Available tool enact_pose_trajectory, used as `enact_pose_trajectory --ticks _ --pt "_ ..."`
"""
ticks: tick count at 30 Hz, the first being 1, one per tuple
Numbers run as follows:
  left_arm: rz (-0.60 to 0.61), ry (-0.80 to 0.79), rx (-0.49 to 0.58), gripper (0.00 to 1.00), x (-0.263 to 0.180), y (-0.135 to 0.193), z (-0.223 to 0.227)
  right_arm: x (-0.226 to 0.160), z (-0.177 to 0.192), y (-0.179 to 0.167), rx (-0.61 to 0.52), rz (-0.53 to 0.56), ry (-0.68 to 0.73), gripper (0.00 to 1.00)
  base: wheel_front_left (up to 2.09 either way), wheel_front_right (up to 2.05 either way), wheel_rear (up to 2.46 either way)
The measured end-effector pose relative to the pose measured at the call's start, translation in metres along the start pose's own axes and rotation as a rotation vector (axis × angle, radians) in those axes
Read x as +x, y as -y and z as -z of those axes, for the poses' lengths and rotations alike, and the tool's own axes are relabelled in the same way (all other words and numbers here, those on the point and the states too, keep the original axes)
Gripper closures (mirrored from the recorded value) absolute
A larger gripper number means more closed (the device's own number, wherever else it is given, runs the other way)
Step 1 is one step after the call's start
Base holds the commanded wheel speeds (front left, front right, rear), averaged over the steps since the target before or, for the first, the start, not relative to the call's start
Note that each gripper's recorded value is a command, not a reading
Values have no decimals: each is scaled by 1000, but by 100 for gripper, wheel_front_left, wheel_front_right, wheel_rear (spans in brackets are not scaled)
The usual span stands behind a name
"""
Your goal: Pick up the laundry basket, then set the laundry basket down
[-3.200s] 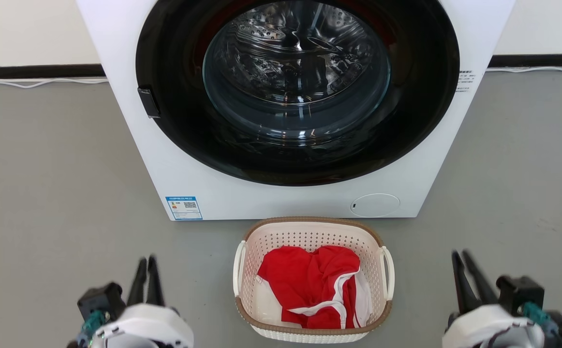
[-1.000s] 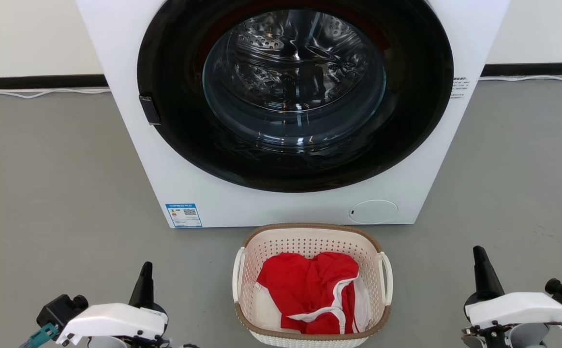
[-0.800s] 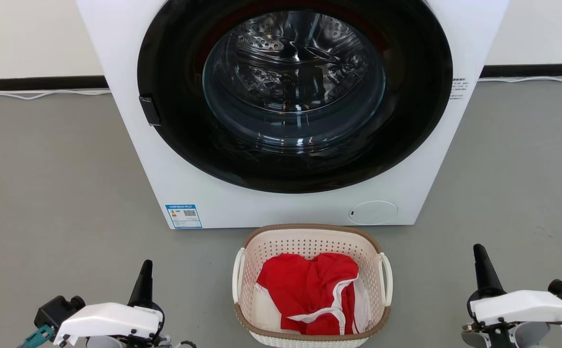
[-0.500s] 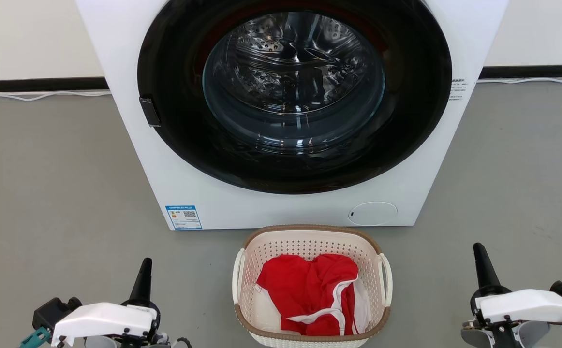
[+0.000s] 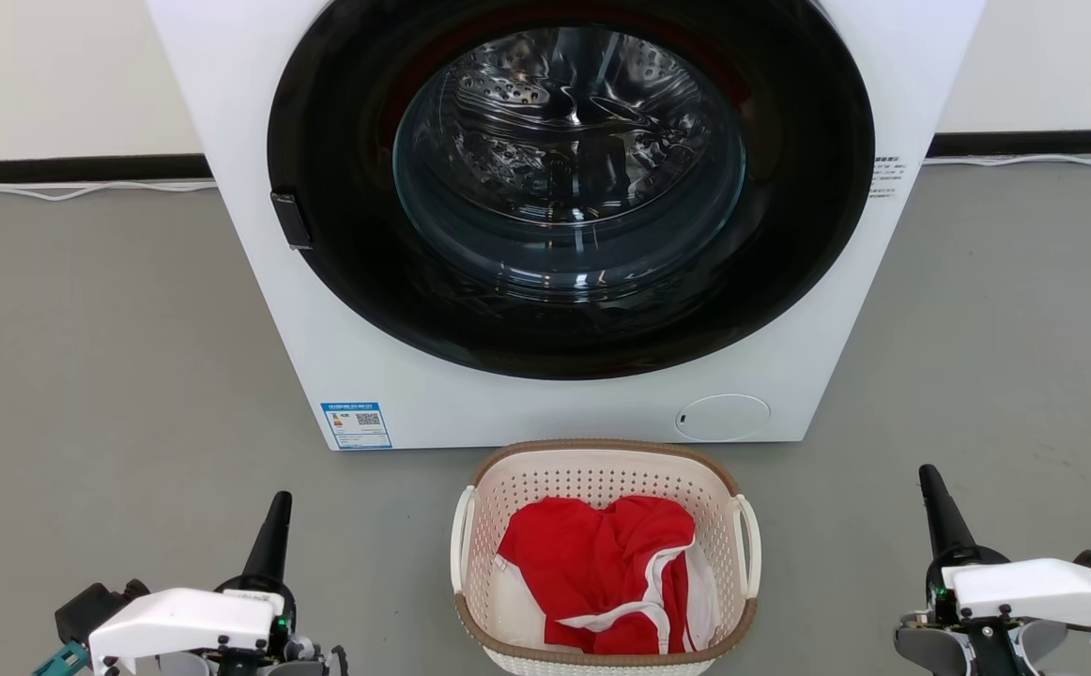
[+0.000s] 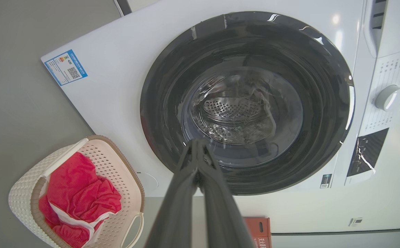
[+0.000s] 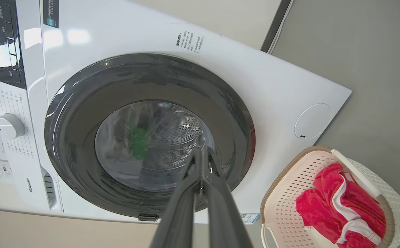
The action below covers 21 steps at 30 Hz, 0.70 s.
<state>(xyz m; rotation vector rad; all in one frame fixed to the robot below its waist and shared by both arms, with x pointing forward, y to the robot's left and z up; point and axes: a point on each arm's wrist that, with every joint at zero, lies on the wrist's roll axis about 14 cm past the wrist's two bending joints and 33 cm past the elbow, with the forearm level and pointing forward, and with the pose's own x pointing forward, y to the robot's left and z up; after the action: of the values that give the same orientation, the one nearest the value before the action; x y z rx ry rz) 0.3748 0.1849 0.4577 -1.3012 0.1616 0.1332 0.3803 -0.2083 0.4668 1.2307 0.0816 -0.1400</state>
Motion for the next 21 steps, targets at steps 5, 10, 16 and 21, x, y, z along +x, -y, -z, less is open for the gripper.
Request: enact_pose_trajectory --ticks 5,10,16,21 --pt "19 -6 -51 100 0 4 -1 0 0 -3 61 -10 -7 100 0 0 0" --pt "34 -5 -88 100 0 7 -2 -1 0 -5 113 -18 -9 100 0 0 0" --pt "61 -10 -156 100 -1 12 -4 -2 -1 -9 195 -37 -14 100 0 0 0" --pt "83 -15 -201 100 -1 16 -5 -2 -2 -13 258 -51 -16 100 0 0 0"
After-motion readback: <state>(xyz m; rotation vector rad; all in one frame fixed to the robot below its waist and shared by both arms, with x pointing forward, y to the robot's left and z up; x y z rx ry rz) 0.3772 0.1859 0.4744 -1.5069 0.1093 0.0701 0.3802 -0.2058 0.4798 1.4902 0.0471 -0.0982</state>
